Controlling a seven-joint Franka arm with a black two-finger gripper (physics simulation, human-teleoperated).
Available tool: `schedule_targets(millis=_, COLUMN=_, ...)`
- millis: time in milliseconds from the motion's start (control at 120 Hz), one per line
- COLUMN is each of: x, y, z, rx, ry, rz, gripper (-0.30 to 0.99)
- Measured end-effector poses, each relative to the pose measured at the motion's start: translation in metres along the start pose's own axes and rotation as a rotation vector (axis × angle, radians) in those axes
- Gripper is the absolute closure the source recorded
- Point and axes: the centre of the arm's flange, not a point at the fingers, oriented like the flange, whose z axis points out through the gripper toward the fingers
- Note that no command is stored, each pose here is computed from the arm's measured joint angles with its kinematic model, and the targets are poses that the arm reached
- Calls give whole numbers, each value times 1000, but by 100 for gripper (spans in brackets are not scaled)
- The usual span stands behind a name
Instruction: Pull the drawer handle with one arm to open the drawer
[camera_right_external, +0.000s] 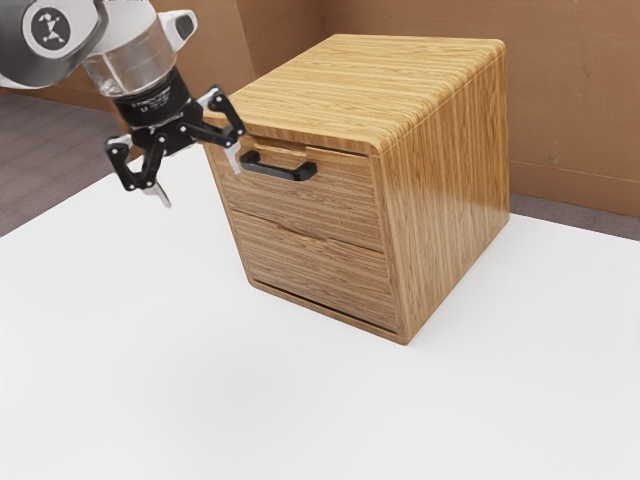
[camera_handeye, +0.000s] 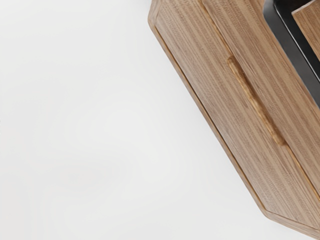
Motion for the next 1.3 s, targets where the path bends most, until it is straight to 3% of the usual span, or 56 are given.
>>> schedule_targets(millis=133, x=-9, y=13, z=-3, rx=-69, ry=16, rz=-76, gripper=0)
schedule_targets(millis=292, x=7, y=6, z=25, rx=-97, ry=24, rz=-202, gripper=0)
schedule_targets(millis=500, x=15, y=13, z=27, rx=-173, ry=54, rz=-309, gripper=0)
schedule_targets(millis=1300, x=30, y=20, z=63, rx=-243, ry=72, rz=-505, gripper=0)
